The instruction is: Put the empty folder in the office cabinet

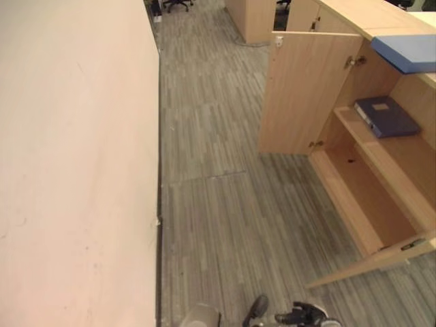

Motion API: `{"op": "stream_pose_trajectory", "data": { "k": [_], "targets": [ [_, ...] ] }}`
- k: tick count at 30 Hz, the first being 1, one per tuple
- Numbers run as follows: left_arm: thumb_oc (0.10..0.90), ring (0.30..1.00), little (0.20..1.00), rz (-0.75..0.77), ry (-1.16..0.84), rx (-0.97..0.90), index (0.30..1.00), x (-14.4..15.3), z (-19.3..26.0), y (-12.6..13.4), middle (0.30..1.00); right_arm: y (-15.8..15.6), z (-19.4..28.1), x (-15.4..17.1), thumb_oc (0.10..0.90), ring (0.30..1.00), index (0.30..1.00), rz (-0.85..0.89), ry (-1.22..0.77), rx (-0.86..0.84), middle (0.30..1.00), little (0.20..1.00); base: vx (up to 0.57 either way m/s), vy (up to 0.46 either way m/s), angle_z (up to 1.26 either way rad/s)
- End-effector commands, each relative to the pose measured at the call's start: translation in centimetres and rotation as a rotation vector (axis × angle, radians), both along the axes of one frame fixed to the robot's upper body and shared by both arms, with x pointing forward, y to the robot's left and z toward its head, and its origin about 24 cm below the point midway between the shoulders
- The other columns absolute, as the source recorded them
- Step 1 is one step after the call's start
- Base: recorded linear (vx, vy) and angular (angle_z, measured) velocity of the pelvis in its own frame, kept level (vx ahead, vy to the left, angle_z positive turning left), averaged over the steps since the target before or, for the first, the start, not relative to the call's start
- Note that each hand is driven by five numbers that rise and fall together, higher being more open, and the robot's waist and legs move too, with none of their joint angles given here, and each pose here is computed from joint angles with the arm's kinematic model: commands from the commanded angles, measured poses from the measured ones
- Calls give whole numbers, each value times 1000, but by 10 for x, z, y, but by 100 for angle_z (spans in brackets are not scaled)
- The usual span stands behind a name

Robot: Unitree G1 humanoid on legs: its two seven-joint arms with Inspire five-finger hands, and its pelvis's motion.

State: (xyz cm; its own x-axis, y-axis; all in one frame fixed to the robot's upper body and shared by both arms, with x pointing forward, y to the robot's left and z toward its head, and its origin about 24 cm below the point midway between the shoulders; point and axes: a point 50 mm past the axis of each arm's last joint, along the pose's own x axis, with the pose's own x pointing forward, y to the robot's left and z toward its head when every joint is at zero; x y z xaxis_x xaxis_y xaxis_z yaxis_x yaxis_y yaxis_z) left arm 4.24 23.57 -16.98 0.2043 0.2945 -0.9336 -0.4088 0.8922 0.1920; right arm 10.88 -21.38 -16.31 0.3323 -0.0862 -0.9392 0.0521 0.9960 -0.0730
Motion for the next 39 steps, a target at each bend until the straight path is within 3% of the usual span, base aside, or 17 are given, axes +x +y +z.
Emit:
{"op": "stream_pose_trajectory", "data": {
  "k": [1,5,11,21,28,34,37,39],
  "targets": [
    [800,900,900,31,20,49,900,-16,3,14,900,-20,2,-10,800,900,900,1,24,-65,900,900,300,98,-44],
    [800,900,900,66,49,28,900,-28,0,8,900,-27,-2,-36,800,900,900,-7,105,-81,900,900,290,185,-23],
    [800,900,900,38,89,20,900,-38,0,8,900,-23,-5,-48,800,900,900,-2,144,-65,900,900,288,207,-74],
    [800,900,900,-2,69,40,900,-31,3,16,900,-9,0,-9,800,900,900,142,34,-39,900,900,144,239,6],
    [800,900,900,27,82,41,900,-40,4,21,900,10,3,10,800,900,900,140,-49,15,900,900,193,267,3],
    [800,900,900,63,83,30,900,-44,3,17,900,15,21,59,800,900,900,138,-218,28,900,900,175,-52,-57],
    [800,900,900,104,103,21,900,-53,3,19,900,15,22,60,800,900,900,102,-225,33,900,900,353,-230,-22],
    [800,900,900,125,148,7,900,-68,2,15,900,8,14,42,800,900,900,41,-169,24,900,900,309,-151,-13]
  ]
}}
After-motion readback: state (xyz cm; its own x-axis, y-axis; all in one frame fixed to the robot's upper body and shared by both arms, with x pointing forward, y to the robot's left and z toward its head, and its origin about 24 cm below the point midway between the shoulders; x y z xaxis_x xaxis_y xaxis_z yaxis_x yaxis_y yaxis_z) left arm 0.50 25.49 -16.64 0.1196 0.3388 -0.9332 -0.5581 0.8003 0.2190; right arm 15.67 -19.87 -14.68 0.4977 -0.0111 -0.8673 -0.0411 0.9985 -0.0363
